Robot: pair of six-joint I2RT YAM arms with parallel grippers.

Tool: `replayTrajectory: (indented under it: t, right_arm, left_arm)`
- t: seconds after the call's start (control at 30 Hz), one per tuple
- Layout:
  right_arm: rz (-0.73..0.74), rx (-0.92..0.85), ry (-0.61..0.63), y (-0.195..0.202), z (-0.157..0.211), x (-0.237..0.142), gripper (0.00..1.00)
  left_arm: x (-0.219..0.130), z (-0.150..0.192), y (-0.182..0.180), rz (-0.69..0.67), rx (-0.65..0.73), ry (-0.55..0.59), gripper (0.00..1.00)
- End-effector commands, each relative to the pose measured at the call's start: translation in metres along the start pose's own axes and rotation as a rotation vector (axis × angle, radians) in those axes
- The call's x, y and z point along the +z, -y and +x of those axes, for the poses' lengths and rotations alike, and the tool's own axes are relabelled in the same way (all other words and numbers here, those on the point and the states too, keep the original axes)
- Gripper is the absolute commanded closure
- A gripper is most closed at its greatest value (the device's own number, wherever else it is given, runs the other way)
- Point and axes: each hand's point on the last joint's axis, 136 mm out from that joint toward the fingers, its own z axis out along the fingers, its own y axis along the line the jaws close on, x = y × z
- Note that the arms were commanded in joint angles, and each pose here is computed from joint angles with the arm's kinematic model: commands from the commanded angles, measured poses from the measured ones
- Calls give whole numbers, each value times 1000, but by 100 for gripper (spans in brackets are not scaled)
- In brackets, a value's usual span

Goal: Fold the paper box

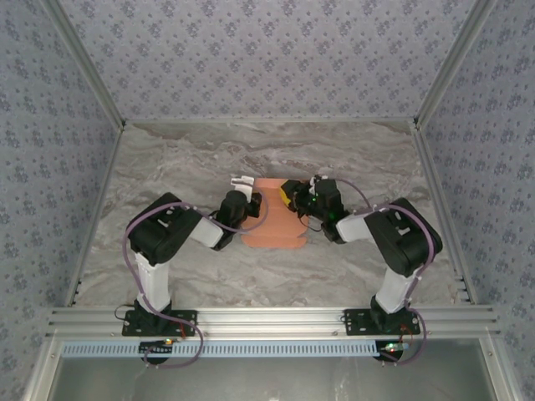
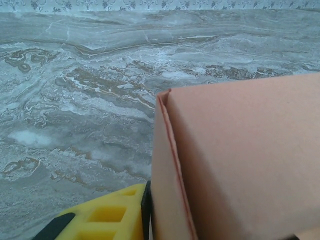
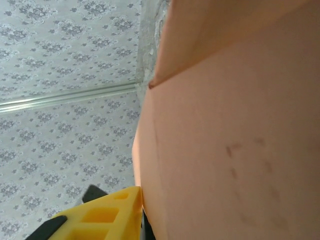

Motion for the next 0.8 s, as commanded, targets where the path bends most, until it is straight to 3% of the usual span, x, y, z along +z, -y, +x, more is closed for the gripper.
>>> replayTrajectory:
  t: [0.0,0.2,0.4,0.47,0.6,0.77]
  right_arm:
    - [34,-49,31,2,-1,-19,66]
    - [101,-260,-7,-17,16,-58,54]
    - [236,-697,-3,-67,1,-97,43]
    - [283,-838,-76,-78,-6,-99,39]
    - [467,-945,-252,-86,-36,-91,31]
    - [524,-928,-551,-56,-40,-62,28]
  left_arm:
    - [4,-7,6,11,20,23,78]
    - [3,-6,5,38,17,18,82]
    - [6,-3,9,109,32,9,83]
    - [6,-2,15,151,62,-6,83]
    - [2,-2,26,255,116,-19,83]
    - [7,7,33,374,133,-80,82]
